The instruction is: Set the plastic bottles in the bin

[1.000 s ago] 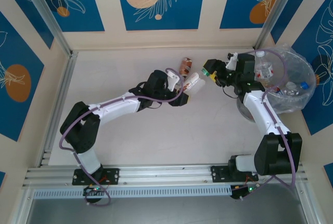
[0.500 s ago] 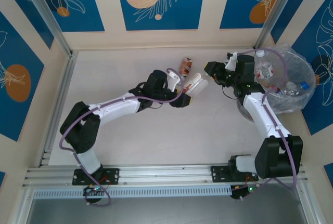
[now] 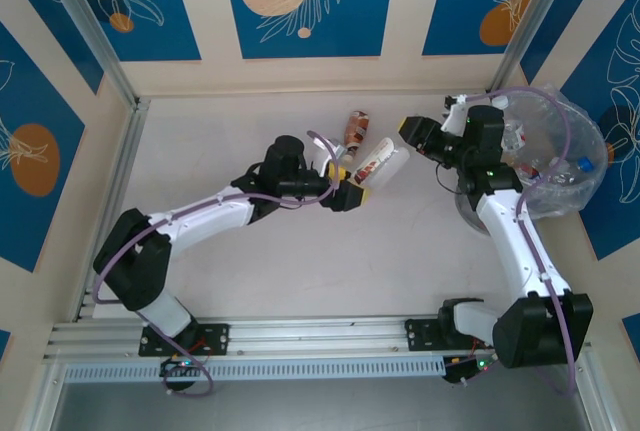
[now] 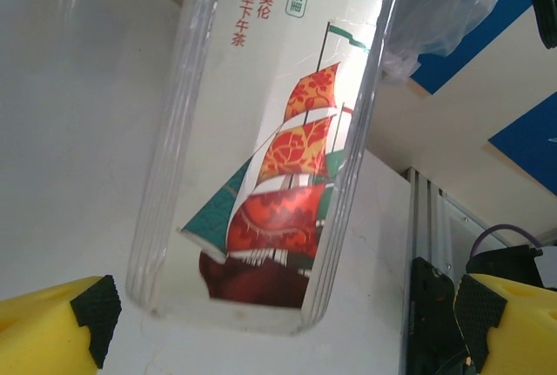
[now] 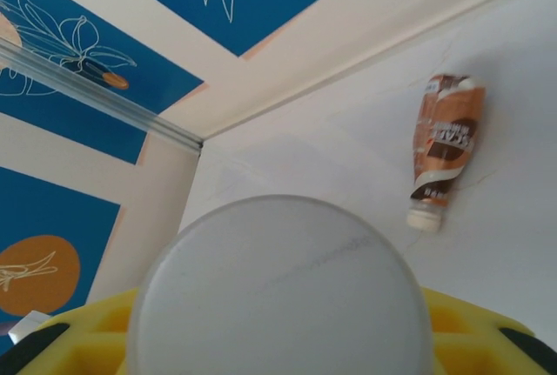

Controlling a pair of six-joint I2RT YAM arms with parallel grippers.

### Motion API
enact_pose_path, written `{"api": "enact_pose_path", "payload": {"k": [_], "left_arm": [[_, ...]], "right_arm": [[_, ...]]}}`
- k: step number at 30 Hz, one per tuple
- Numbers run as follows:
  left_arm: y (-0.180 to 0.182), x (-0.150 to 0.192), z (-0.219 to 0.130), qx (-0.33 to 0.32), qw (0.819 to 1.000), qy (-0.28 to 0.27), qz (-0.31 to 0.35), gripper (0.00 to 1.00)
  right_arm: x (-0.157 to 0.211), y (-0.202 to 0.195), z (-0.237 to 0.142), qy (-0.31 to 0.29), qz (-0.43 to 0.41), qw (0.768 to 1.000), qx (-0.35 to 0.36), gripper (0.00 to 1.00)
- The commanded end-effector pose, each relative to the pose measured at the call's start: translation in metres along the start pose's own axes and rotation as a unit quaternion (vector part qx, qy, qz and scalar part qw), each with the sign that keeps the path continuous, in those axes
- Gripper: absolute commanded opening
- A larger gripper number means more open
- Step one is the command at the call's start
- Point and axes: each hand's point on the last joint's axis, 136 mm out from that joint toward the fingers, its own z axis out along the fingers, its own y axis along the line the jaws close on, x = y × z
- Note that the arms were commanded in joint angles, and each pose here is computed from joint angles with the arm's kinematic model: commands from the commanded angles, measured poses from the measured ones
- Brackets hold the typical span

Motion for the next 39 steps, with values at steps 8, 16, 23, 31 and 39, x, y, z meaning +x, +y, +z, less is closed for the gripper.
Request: {"api": "enact_pose_path", "payload": {"k": [8, 16, 23, 31, 39], "left_arm": [[0.029, -0.031, -0.033, -0.093, 0.989, -0.113, -0.015, 1.00], [0.086, -0.019, -0.059, -0.241, 0.959, -0.132, -0.072, 1.00], [0.099, -0.011, -0.056, -0.257, 0.953, -0.125, -0.097, 0.99], [0.102, -0.010, -0.051, -0.253, 0.955, -0.119, -0.104, 1.00], [0.103, -0.008, -0.045, -0.246, 0.956, -0.112, -0.110, 1.00]], "right_arm": [[-0.030, 0.010, -0.048, -0.063, -0.046, 0.997, 0.027, 0.34], [-0.059, 0.016, -0.089, -0.115, -0.055, 0.991, 0.037, 0.34], [-0.096, 0.015, -0.135, -0.195, -0.077, 0.974, 0.083, 0.34], [-0.147, 0.036, -0.209, -0.338, -0.171, 0.906, 0.191, 0.33], [-0.171, 0.027, -0.254, -0.364, -0.276, 0.821, 0.342, 0.33]]}}
